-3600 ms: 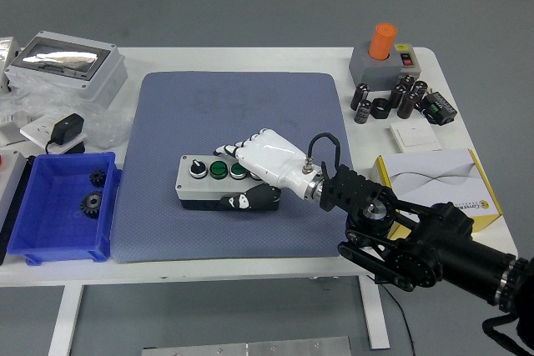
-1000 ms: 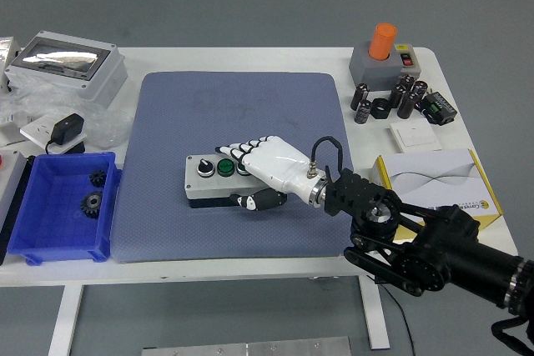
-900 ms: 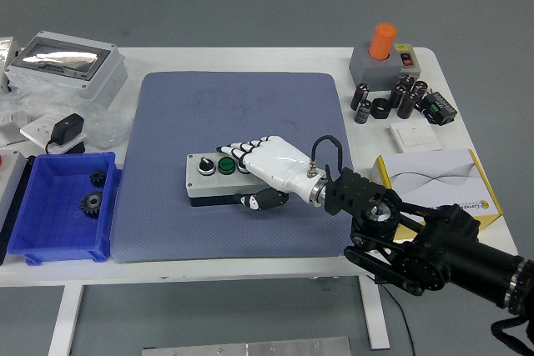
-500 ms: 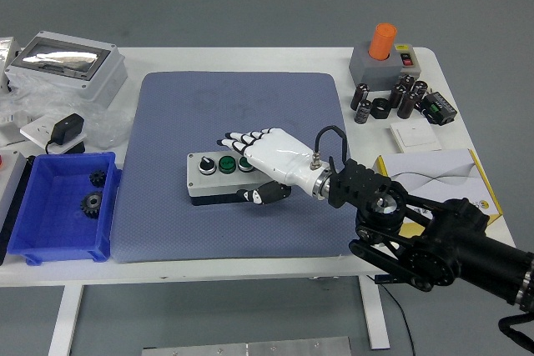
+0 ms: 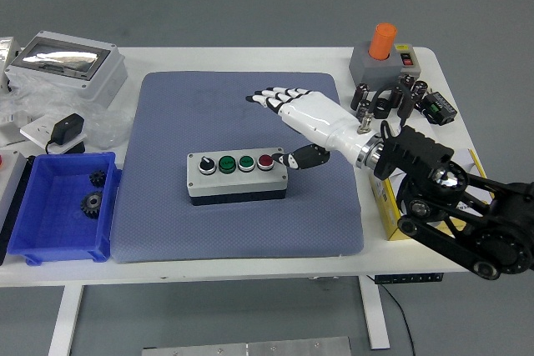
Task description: Pick up the button,place it on the desk,press the button,press the button
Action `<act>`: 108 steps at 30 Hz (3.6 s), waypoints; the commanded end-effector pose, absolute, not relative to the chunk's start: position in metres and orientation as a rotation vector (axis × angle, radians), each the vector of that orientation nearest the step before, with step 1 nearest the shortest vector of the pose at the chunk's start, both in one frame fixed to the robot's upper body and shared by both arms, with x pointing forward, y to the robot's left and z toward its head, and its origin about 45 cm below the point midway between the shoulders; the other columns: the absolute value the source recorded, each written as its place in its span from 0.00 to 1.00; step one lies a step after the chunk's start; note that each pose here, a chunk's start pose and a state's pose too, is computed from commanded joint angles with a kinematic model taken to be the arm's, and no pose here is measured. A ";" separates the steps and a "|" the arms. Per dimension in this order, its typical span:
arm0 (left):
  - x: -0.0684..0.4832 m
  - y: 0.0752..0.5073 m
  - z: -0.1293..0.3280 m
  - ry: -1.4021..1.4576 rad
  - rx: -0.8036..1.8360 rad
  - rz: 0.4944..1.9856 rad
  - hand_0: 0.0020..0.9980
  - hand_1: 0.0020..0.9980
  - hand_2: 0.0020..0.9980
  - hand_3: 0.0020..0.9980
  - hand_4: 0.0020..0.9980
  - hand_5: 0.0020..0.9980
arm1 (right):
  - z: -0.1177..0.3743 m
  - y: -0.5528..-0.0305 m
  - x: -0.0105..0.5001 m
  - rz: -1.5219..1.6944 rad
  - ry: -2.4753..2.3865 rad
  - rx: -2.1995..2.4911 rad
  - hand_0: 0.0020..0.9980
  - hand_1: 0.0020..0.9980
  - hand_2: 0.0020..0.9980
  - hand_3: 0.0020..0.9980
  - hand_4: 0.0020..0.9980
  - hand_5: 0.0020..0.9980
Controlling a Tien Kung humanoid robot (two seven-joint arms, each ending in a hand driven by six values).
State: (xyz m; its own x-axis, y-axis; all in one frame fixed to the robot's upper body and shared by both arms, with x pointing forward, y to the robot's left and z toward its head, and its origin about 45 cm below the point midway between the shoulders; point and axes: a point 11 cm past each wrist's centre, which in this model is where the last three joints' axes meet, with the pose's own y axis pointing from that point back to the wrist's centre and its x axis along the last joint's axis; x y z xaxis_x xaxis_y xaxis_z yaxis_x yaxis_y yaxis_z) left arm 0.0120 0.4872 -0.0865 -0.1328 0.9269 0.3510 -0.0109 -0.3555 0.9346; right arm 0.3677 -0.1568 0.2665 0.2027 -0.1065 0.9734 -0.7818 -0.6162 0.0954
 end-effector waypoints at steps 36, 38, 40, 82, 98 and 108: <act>0.013 0.486 -0.087 1.095 1.376 1.588 0.66 0.62 0.61 0.72 0.93 0.60 | 0.224 -0.143 0.351 1.191 -0.504 1.816 0.16 0.20 0.22 0.78 0.26 0.03; 0.013 0.486 -0.087 1.094 1.376 1.589 0.66 0.62 0.61 0.72 0.93 0.60 | 0.222 -0.142 0.351 1.188 -0.501 1.817 0.16 0.20 0.22 0.78 0.26 0.03; 0.014 0.486 -0.087 1.094 1.375 1.589 0.66 0.62 0.61 0.72 0.93 0.60 | 0.218 -0.141 0.351 1.180 -0.497 1.815 0.16 0.20 0.22 0.78 0.26 0.03; 0.029 0.506 -0.076 1.021 1.417 1.567 0.66 0.62 0.61 0.72 0.93 0.63 | 0.266 -0.281 0.341 0.825 -1.966 2.140 0.58 0.67 0.70 0.77 0.71 0.34; 0.030 0.506 -0.075 1.010 1.430 1.543 0.66 0.62 0.62 0.73 0.93 0.63 | 0.269 -0.304 0.335 0.800 -2.138 2.096 0.79 0.80 0.85 0.88 0.81 0.47; 0.021 0.499 -0.080 1.044 1.427 1.544 0.66 0.62 0.62 0.73 0.93 0.63 | 0.262 -0.303 0.334 0.765 -2.135 2.098 0.80 0.80 0.85 0.88 0.82 0.49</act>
State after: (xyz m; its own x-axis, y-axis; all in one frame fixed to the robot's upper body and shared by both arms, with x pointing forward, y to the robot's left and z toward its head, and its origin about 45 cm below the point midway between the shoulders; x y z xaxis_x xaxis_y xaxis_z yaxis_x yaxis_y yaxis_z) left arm 0.0211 0.4995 -0.0796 -0.0722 0.9292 0.3625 -0.0097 -0.3641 0.9313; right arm 0.3339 -0.3025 0.2619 -0.0772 -0.9251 0.3717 -0.9508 -0.0439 -0.3065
